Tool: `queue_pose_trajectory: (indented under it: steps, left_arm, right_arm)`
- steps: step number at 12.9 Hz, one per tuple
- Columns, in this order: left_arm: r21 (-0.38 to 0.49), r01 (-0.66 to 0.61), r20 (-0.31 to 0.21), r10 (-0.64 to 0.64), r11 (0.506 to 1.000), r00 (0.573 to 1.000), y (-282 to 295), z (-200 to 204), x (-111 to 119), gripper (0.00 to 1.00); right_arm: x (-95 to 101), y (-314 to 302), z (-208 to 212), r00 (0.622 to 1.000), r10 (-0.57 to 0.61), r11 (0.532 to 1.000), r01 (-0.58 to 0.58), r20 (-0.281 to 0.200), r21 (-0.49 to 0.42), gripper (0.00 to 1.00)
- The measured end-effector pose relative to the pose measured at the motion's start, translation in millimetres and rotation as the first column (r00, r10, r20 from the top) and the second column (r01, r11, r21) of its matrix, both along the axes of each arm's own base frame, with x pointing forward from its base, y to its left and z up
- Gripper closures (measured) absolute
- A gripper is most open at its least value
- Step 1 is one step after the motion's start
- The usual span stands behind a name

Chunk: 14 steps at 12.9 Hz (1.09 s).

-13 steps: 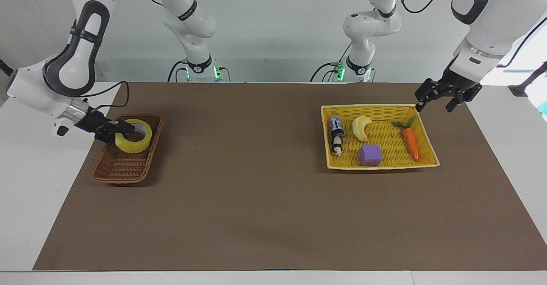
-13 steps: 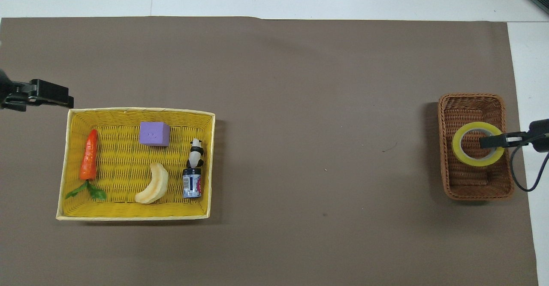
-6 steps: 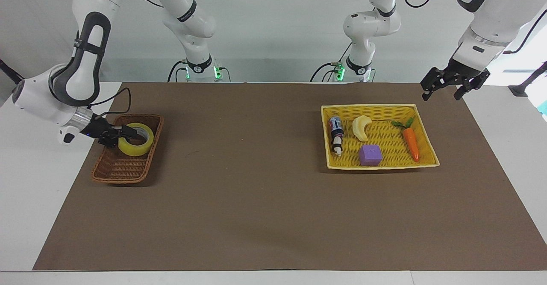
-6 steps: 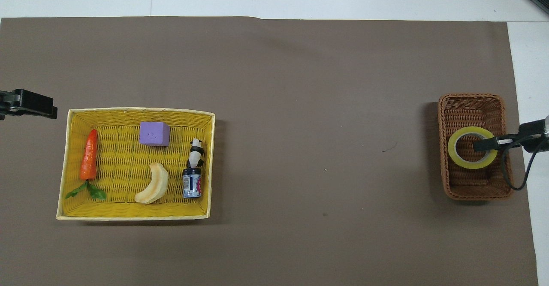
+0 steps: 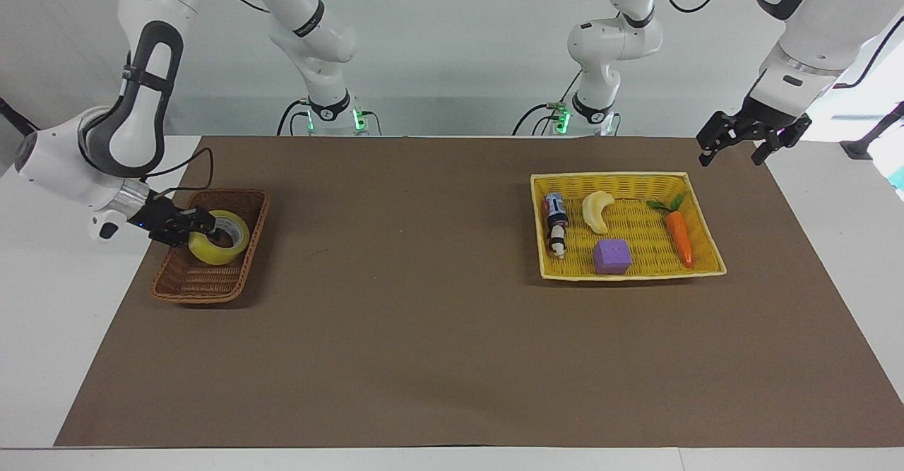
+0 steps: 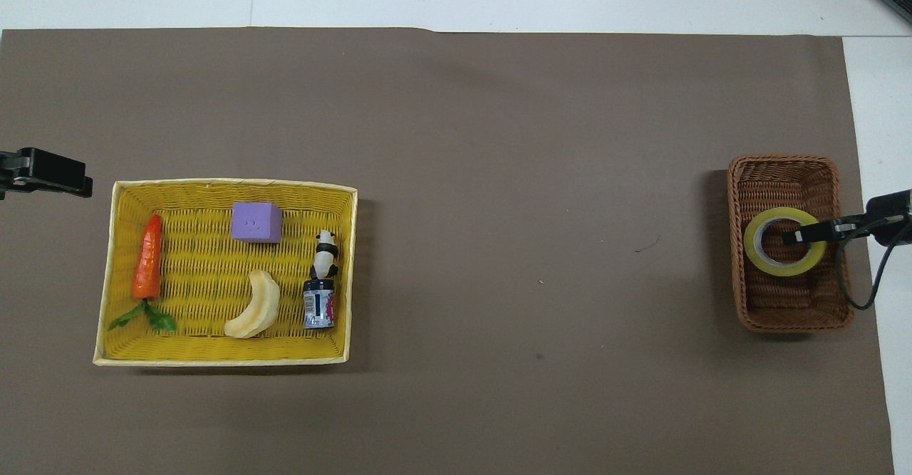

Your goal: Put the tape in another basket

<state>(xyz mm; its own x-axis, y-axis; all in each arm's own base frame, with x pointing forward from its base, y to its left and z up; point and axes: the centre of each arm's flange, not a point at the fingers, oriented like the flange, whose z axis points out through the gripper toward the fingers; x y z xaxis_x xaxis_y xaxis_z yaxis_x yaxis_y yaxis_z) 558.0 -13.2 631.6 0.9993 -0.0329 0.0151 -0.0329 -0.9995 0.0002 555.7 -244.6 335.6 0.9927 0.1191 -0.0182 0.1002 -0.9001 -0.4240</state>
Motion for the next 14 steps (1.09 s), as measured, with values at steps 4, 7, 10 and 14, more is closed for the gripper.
queue_pose_trajectory:
  steps: [4, 7, 10, 14]
  left_arm:
    - [0.000, -0.001, 0.000, 0.001, 1.000, 1.000, 0.6, 0.0, 0.0, 0.00]
    - [0.000, -0.001, 0.000, 0.001, 1.000, 1.000, 0.6, 0.0, 0.0, 0.00]
    - [0.000, -0.001, 0.000, 0.001, 1.000, 1.000, 0.7, 0.0, 0.0, 0.00]
    - [0.000, -0.001, 0.000, 0.001, 1.000, 1.000, 0.7, 0.0, 0.0, 0.00]
  right_arm:
    - [25.2, 3.8, 41.1, 0.996, 0.021, 0.999, -0.018, 0.082, -0.039, 0.00]
    - [50.8, 33.9, 97.1, 0.986, 0.062, 0.994, -0.046, 0.157, -0.104, 0.00]
    - [66.3, 71.0, 160.8, 0.973, 0.128, 0.963, -0.075, 0.191, -0.260, 0.00]
    - [60.3, 152.6, 224.1, 0.983, 0.038, 0.922, 0.035, 0.180, -0.385, 0.00]
